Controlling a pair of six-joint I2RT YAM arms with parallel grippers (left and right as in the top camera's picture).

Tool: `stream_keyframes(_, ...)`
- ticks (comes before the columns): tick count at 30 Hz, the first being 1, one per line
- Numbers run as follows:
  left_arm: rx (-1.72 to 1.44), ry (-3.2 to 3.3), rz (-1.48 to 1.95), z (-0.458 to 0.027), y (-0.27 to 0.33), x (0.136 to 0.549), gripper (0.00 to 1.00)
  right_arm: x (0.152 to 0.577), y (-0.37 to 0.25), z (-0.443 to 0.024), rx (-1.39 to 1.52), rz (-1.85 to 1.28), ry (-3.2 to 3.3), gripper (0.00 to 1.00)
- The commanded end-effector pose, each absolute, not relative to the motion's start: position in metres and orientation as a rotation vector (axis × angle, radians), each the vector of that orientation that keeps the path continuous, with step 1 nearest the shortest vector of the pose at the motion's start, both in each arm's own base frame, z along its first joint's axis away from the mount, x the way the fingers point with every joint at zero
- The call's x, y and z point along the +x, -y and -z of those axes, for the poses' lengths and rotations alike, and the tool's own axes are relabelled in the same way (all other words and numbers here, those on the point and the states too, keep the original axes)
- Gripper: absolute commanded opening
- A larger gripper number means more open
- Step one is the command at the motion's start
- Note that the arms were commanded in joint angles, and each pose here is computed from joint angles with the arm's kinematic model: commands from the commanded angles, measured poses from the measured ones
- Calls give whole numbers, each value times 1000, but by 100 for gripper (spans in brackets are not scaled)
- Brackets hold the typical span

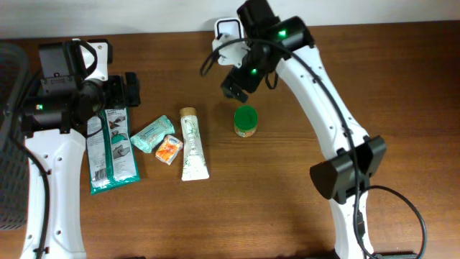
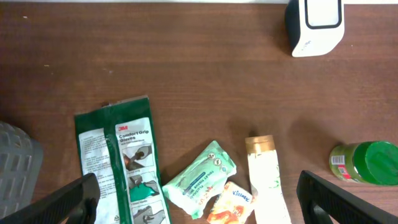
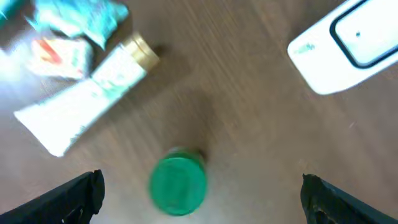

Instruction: Scan the item barcode

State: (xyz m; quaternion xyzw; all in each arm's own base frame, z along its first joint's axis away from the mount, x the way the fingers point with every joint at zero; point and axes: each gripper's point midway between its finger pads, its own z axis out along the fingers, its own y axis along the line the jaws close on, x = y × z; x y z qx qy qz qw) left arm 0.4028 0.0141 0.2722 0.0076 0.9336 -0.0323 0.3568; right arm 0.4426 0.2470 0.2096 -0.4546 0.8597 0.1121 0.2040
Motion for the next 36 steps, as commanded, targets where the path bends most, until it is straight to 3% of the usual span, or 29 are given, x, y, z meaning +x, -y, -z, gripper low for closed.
stream_keyframes(1,36,-2394,90,-278,-13,405,99,436,-251,-201,-902,-441,-2627,91)
stream_keyframes(2,36,-2394,90,-278,-13,405,99,439,-248,-196,-724,-438,-2705,80)
stream_keyframes(5,36,-2394,90,-278,-13,405,99,451,-210,-169,63,-215,-2866,81)
stream_keyframes(8,36,-2394,90,-278,-13,405,99,455,-201,-139,283,-139,-2870,82)
stream_keyframes(17,36,-2394,89,-278,-13,405,99,443,-225,-73,358,-329,-2956,81)
stream_keyframes(36,37,-2394,90,-278,-13,405,99,414,-219,-52,362,-257,-3073,73)
